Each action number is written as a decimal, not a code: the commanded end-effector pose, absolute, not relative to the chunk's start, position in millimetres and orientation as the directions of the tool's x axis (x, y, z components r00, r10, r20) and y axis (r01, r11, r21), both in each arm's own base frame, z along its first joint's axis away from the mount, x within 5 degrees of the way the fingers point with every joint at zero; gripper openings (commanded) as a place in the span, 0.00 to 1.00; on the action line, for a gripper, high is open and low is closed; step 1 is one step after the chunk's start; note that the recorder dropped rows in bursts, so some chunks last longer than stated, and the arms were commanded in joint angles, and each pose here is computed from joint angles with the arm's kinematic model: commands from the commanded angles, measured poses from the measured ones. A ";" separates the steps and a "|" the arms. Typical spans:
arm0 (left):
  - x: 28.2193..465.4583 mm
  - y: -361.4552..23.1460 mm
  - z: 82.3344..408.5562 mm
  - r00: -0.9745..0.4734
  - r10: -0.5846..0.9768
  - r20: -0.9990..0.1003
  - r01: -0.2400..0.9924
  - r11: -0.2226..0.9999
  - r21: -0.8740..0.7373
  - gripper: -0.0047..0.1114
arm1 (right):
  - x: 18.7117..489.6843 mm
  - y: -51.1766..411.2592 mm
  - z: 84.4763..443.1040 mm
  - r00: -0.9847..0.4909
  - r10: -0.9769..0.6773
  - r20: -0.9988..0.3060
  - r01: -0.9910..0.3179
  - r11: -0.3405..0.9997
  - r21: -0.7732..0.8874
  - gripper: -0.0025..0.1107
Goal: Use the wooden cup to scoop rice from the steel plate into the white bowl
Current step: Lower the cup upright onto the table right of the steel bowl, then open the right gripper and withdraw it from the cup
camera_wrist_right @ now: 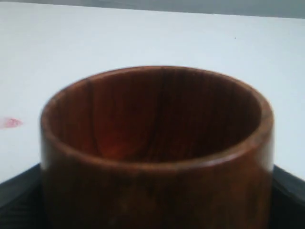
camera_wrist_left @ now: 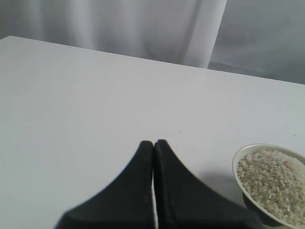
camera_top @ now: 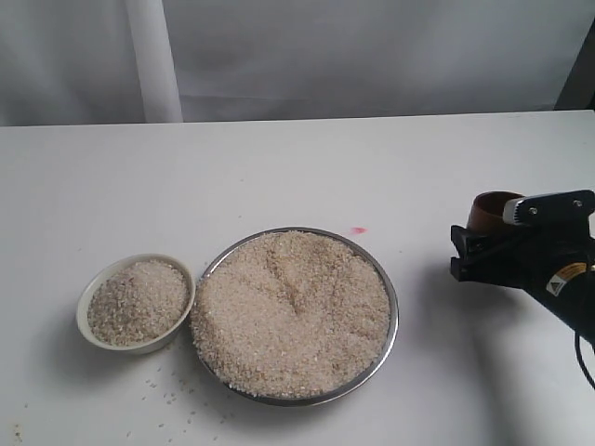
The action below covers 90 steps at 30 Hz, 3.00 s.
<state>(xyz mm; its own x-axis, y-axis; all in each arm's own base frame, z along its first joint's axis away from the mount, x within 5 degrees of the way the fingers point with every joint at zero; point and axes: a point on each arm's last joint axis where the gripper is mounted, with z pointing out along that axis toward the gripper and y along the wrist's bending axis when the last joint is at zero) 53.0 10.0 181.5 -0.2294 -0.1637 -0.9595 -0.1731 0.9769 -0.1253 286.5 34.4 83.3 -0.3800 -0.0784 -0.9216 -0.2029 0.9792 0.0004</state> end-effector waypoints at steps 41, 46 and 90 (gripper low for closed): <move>53.0 9.6 183.3 -0.218 -0.169 -0.961 -0.168 0.977 -0.133 0.04 | 283.1 32.0 69.4 -0.429 -0.181 -0.885 -0.235 0.968 -0.084 0.75; 53.0 9.6 183.3 -0.218 -0.169 -0.961 -0.168 0.977 -0.133 0.04 | 283.0 34.0 70.3 -0.418 -0.193 -0.888 -0.259 0.962 -0.087 0.79; 53.0 9.6 183.3 -0.218 -0.169 -0.961 -0.168 0.977 -0.133 0.04 | 170.1 29.8 239.6 0.069 -0.161 -0.985 -0.248 0.953 -0.173 0.02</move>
